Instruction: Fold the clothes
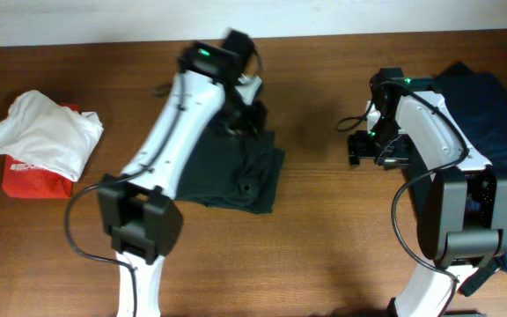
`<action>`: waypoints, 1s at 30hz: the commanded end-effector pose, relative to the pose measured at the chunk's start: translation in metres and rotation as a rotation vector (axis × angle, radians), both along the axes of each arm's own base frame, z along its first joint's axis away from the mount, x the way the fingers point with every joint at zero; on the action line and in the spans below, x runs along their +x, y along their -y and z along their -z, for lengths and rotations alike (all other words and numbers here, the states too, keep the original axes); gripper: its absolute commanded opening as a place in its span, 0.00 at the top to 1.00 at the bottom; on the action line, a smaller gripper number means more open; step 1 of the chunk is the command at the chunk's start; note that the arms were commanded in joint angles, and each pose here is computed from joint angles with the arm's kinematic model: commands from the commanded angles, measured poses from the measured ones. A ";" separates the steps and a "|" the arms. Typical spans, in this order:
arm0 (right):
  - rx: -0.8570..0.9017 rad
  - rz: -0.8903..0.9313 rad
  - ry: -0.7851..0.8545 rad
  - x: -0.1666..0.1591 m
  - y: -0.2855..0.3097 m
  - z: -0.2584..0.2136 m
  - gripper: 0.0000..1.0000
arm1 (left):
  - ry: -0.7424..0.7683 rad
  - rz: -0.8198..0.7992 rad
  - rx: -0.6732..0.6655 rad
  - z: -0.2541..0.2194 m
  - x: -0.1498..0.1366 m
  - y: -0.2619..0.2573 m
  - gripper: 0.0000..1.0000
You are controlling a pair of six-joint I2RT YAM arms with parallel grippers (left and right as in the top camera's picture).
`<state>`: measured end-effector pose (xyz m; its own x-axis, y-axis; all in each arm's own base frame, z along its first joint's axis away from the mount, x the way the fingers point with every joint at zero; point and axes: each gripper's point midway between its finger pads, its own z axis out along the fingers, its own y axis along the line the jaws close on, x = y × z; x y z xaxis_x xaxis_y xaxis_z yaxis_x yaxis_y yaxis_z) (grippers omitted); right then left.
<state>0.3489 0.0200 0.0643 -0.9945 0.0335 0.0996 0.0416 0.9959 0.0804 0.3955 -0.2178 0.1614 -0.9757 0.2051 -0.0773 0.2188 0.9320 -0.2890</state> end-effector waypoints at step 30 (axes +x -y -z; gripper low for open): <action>0.062 -0.387 0.218 -0.022 -0.231 0.007 0.85 | -0.039 -0.347 0.120 0.071 0.079 -0.176 0.28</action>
<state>0.3132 0.2738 0.0683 -0.8850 -0.4466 -0.1318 -0.4656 0.8533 0.2348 0.4744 -0.0445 0.0895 -0.9894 -0.1422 -0.0297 -0.1345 0.9741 -0.1817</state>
